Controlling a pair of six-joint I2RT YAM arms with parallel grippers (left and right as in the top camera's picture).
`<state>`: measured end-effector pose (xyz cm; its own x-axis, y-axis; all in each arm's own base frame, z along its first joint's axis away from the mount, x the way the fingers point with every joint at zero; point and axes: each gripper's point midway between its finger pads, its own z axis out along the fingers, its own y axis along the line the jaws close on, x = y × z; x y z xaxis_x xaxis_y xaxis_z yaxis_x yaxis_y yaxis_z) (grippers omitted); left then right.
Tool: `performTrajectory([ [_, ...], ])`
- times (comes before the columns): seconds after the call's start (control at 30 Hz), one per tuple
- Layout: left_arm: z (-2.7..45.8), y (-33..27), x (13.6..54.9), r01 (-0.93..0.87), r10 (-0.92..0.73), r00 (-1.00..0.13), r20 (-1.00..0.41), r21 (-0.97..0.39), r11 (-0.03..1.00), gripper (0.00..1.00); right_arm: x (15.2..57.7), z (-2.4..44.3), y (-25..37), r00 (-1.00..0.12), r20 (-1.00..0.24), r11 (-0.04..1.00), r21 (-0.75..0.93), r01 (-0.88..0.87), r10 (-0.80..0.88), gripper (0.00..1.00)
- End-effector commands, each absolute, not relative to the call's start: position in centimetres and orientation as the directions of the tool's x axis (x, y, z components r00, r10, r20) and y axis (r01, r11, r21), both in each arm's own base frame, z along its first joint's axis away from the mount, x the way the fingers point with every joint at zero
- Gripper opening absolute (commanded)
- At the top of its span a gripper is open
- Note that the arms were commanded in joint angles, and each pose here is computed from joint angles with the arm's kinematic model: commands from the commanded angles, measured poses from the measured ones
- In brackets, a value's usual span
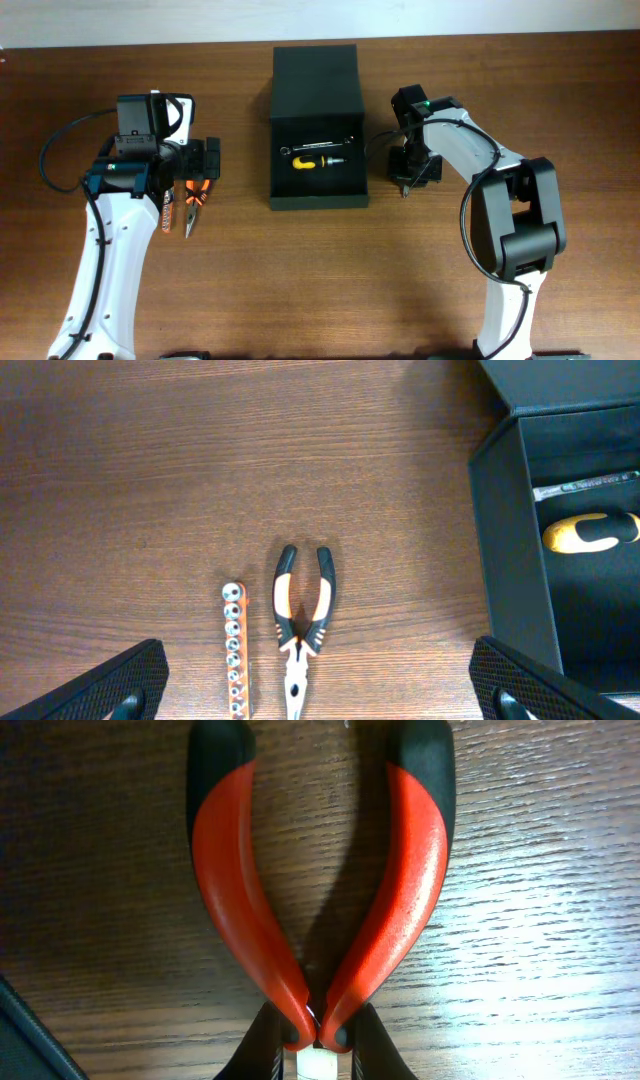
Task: Pack container
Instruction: 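Move the right gripper to the red pliers and grasp them, then carry the red pliers into the box and release them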
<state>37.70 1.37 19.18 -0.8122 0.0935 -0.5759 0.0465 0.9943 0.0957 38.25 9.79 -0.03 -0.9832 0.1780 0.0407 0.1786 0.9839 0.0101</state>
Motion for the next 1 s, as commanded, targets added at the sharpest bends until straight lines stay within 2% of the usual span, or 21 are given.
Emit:
performTrajectory([
  [0.0,19.8,1.1,38.2,0.044,0.083,-0.802,-0.592,0.080,0.996,0.99,37.9,-0.5,9.4,-0.982,0.049,0.983,-0.017,0.182,0.182,0.08],
  [0.23,19.8,1.1,38.2,0.044,0.083,-0.802,-0.592,0.080,0.996,0.99,39.5,1.8,9.0,-0.985,-0.015,0.984,-0.037,0.174,0.174,0.04],
  [0.63,19.8,1.1,38.2,0.044,0.083,-0.802,-0.592,0.080,0.996,0.99,41.5,5.1,9.1,-0.991,-0.072,0.993,-0.043,0.114,0.111,0.04],
  [0.8,19.8,1.1,38.2,0.044,0.083,-0.802,-0.592,0.080,0.996,0.99,43.2,8.7,9.5,-0.989,-0.132,0.997,-0.026,0.071,0.067,0.04],
  [0.97,19.8,1.1,38.2,0.043,0.082,-0.801,-0.593,0.080,0.996,0.99,45.1,14.2,10.4,-0.970,-0.242,1.000,-0.005,-0.005,-0.007,0.04],
])
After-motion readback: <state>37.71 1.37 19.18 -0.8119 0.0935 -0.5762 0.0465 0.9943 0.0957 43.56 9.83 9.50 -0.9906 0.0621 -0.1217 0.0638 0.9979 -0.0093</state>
